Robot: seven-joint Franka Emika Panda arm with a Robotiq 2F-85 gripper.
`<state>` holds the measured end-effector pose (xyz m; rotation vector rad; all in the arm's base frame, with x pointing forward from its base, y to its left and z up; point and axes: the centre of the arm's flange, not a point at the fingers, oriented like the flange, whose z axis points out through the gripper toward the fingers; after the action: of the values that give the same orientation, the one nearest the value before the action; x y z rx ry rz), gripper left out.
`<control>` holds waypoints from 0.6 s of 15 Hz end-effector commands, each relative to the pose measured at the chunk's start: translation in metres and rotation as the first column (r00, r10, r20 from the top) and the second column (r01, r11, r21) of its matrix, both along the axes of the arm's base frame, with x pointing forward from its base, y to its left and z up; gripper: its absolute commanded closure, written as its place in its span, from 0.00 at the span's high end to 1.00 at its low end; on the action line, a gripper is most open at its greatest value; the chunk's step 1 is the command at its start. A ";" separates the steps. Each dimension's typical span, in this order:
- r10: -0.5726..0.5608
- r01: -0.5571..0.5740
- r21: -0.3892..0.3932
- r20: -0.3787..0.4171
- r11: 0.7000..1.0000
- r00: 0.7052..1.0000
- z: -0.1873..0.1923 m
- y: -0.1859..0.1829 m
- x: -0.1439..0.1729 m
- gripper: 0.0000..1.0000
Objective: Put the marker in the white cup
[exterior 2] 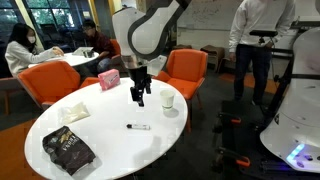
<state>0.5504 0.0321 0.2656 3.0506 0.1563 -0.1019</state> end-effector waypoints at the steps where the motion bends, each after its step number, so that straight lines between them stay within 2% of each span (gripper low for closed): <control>1: 0.044 -0.045 0.019 0.054 0.999 0.998 -0.013 -0.007 0.012 1.00; 3: 0.067 -0.068 0.006 0.100 0.998 0.993 -0.031 -0.011 0.026 1.00; 7: 0.101 -0.105 0.027 0.123 0.994 0.987 -0.076 -0.025 0.052 1.00; 9: 0.133 -0.139 0.038 0.127 0.990 0.983 -0.096 -0.028 0.064 0.95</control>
<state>0.5899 0.0075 0.1877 3.0629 0.2851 0.0728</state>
